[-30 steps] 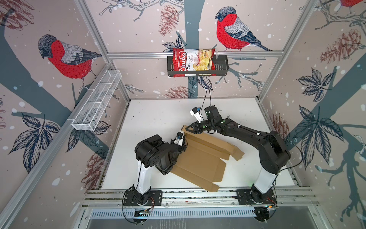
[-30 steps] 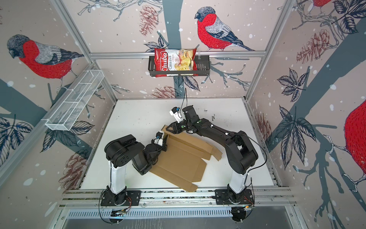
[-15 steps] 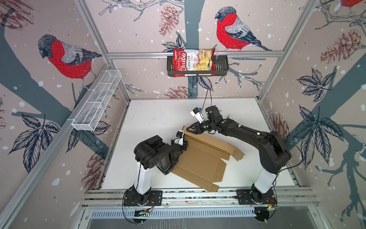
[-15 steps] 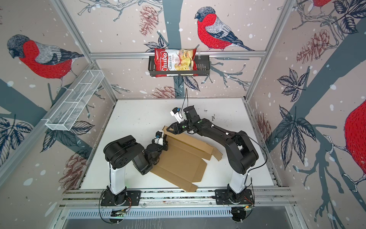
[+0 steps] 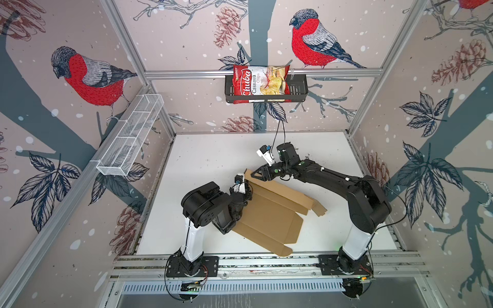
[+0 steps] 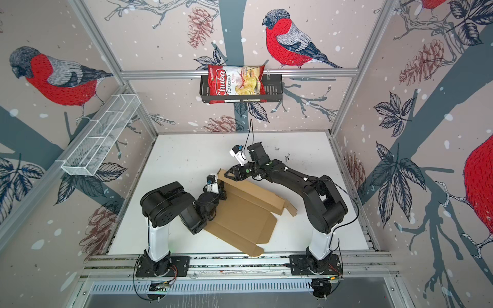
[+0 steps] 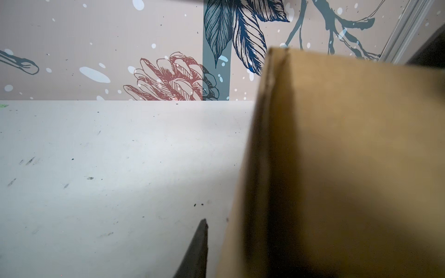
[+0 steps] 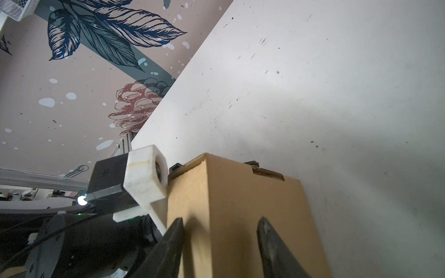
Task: Assemble paper box
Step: First fold the bottom flaps of a flat cardboard box at the center of the table, then fold the bottom flaps of a flat cardboard box at the center of the table.
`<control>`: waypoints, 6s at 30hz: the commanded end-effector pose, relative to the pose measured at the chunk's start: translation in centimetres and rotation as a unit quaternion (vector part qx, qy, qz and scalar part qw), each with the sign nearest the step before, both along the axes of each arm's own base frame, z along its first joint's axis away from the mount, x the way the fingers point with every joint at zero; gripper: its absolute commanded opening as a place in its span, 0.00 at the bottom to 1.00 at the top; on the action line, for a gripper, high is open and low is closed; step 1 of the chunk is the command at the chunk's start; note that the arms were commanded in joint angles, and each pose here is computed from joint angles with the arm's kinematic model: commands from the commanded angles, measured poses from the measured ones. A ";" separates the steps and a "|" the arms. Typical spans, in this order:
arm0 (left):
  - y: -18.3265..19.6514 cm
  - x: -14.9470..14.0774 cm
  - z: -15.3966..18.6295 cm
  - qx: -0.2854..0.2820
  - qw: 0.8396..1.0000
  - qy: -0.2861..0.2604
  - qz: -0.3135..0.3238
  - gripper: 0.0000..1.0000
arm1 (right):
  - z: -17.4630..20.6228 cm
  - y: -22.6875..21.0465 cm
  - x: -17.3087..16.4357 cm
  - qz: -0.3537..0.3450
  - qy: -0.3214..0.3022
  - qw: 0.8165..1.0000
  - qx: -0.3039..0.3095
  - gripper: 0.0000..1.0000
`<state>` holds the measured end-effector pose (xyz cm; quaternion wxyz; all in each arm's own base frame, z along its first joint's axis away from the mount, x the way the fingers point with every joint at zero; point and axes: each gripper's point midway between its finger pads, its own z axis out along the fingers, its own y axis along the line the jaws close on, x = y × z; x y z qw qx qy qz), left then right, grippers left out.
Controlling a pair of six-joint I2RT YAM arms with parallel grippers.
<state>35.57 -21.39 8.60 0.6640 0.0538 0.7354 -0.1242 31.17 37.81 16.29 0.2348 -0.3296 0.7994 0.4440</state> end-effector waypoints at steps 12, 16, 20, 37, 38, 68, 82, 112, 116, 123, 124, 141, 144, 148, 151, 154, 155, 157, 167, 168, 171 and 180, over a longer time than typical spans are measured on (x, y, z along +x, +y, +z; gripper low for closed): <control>0.8 0.2 5.8 -0.105 0.991 -0.084 0.022 0.14 | -1.5 -0.8 -0.6 0.004 0.031 0.999 -0.024 0.51; 1.0 0.1 5.7 -0.095 0.992 -0.084 0.027 0.12 | -1.3 -0.9 -0.3 0.002 0.023 0.999 -0.024 0.52; 1.2 -0.2 5.1 -0.051 0.994 -0.086 0.034 0.12 | 0.9 -1.4 1.1 -0.011 -0.017 1.000 -0.009 0.57; 3.8 -1.2 2.6 0.022 0.995 -0.061 0.074 0.10 | 8.9 -16.4 3.9 -0.300 -0.033 0.940 -0.159 0.75; 3.8 -1.1 2.6 0.023 0.995 -0.059 0.073 0.10 | 8.2 -17.0 2.8 -0.315 -0.001 0.934 -0.171 0.74; 3.1 -0.5 2.4 0.030 0.995 -0.054 0.072 0.10 | 4.5 -13.5 -0.1 -0.313 0.159 0.937 -0.001 0.66; 5.3 -0.5 2.3 0.016 0.992 -0.050 0.111 0.10 | 5.7 -15.7 2.5 -0.256 0.102 0.960 0.041 0.72; 6.2 0.9 1.6 0.000 0.992 0.006 0.123 0.08 | -6.3 -19.3 6.2 -0.446 -0.046 0.893 0.038 0.60; 6.4 0.8 1.4 0.004 0.992 0.017 0.126 0.07 | -6.4 -19.0 6.3 -0.452 -0.044 0.888 0.078 0.61; 6.2 0.8 1.3 -0.004 0.991 0.054 0.119 0.06 | -7.6 -18.7 7.2 -0.465 -0.034 0.879 0.101 0.61; 6.1 0.8 1.3 -0.003 0.991 0.060 0.117 0.06 | -7.6 -18.3 7.3 -0.461 -0.032 0.881 0.102 0.60; 6.1 1.1 1.2 0.014 0.990 0.068 0.121 0.05 | -9.6 -15.2 5.8 -0.418 -0.126 0.899 -0.045 0.45; 6.0 1.1 1.2 0.014 0.990 0.069 0.120 0.05 | -10.3 -14.4 5.5 -0.398 -0.127 0.907 -0.056 0.46; 6.2 1.0 1.1 0.016 0.990 0.071 0.120 0.05 | -10.2 -13.1 5.0 -0.370 -0.147 0.915 -0.071 0.48; 6.2 1.0 1.0 0.015 0.990 0.073 0.121 0.05 | -9.6 -12.0 4.3 -0.350 -0.174 0.917 -0.085 0.50; 6.4 0.9 0.7 0.018 0.989 0.074 0.125 0.04 | -8.9 -11.9 3.6 -0.339 -0.174 0.921 -0.075 0.54; 6.5 0.9 0.5 0.020 0.989 0.075 0.127 0.04 | -8.5 -12.1 3.3 -0.336 -0.175 0.923 -0.070 0.56; 6.9 0.9 0.4 0.025 0.989 0.073 0.129 0.04 | -7.7 -13.0 2.6 -0.328 -0.170 0.927 -0.068 0.61; 7.2 0.5 0.1 0.058 0.992 0.064 0.091 0.04 | 0.3 -21.0 0.7 -0.318 -0.132 0.936 -0.067 0.65; 7.2 0.5 0.1 0.057 0.992 0.065 0.087 0.04 | 1.3 -22.8 1.6 -0.348 -0.141 0.924 -0.076 0.65; 7.2 0.6 0.4 0.053 0.993 0.065 0.081 0.04 | 3.7 -28.7 5.1 -0.434 -0.146 0.885 -0.082 0.62; 6.9 1.2 0.5 0.047 0.995 0.064 0.067 0.04 | -1.5 -31.1 11.5 -0.383 -0.039 0.915 -0.116 0.52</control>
